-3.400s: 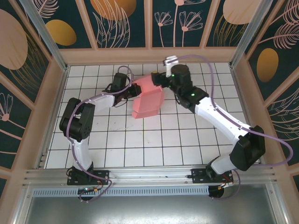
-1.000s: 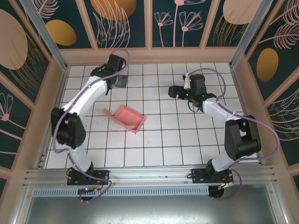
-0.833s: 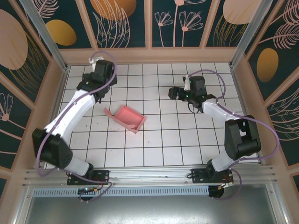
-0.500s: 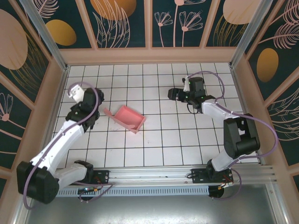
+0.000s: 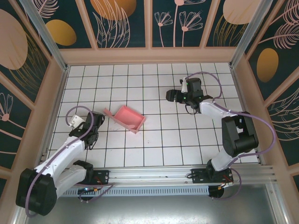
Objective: Fold the paper box
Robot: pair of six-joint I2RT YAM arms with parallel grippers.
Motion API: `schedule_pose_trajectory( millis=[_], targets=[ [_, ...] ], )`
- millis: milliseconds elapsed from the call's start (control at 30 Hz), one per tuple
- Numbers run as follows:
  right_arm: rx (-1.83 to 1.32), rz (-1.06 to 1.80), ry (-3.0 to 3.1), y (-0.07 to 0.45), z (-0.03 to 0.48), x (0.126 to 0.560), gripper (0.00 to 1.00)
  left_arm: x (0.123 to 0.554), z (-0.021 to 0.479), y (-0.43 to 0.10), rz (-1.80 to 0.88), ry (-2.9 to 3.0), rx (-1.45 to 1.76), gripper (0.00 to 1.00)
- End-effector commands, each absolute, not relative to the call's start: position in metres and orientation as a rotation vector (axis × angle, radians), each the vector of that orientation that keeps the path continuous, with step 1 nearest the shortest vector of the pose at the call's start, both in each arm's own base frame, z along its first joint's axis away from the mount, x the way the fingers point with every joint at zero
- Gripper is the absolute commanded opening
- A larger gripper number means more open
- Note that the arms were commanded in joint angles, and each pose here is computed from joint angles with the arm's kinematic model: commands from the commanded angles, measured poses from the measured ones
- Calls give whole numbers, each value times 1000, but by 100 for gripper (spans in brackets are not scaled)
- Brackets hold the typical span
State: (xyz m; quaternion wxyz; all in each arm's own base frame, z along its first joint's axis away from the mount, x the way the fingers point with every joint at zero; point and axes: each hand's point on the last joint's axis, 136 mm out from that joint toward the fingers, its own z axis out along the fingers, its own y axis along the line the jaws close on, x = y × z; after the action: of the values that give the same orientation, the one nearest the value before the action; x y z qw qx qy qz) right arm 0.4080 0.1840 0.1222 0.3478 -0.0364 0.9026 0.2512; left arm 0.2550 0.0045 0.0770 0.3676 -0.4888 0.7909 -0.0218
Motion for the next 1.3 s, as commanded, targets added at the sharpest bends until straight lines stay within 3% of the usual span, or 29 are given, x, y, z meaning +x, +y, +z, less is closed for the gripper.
schedule_pose_trajectory(
  millis=[0,667,967,1267],
  targets=[
    [-98,657,2328,189,130,412,88,278,68,-29,-270,2097,-1220,99],
    [-11,619,2267,154,139,401,89,420,68,-181,-638,2448,-689,99],
    [66,557,2260,118,139,380,89,443,62,-275,-838,2589,-362,99],
    [37,632,2257,127,139,376,88,457,101,-270,-773,2486,-283,99]
  ],
)
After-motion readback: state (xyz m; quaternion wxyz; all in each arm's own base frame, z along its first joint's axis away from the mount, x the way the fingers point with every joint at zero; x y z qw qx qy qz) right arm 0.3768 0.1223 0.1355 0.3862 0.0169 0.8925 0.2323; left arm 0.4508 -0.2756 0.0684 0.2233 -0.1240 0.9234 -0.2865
